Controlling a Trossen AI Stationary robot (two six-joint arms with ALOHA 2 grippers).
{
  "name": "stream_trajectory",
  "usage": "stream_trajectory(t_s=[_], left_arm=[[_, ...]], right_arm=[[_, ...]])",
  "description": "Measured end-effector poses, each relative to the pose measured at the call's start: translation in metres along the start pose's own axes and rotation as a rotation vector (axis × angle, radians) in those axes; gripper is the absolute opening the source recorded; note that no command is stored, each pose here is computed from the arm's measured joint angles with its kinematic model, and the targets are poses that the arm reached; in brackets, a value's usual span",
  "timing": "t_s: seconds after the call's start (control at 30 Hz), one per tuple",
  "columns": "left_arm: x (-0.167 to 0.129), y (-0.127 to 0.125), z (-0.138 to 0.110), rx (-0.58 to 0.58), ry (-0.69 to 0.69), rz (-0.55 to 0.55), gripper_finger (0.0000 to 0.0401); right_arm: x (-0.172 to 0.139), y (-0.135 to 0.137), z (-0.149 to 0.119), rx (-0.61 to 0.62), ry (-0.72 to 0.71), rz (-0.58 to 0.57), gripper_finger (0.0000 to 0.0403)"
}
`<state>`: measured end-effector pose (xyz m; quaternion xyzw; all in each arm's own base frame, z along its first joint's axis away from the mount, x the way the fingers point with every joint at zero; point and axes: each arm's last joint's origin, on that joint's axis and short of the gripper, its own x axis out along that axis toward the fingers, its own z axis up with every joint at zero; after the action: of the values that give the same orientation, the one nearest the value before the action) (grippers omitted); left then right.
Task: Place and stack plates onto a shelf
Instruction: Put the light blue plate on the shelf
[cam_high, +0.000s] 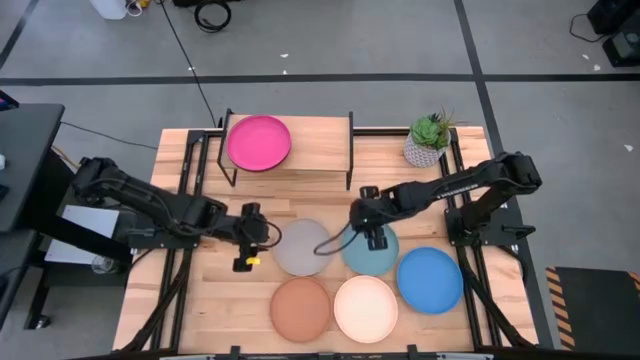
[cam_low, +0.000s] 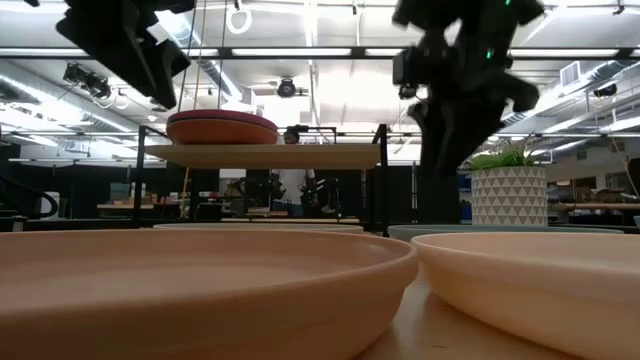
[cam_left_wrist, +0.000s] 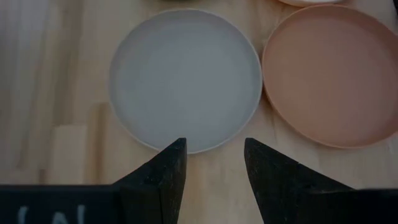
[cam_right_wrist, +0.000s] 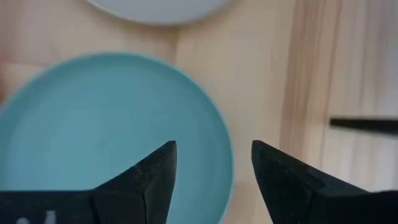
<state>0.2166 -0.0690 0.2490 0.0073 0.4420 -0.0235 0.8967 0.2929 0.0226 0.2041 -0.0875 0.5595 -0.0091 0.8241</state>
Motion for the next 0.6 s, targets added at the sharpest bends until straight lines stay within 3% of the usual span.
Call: stream_trajectory(t_s=[0.3,0.6], left_arm=[[0.001,-0.020,-0.008,0.001,-0.039,0.013,0.0169],[-0.001,-0.028,-0.010,0.001,-0.055,0.031,0.0169]], right_arm=[[0.025,-0.035,-0.026,0.133,0.067,0.025,0.0194],[0.040,-0.030,-0.044,0.152,0.092,0.027,0.0171]])
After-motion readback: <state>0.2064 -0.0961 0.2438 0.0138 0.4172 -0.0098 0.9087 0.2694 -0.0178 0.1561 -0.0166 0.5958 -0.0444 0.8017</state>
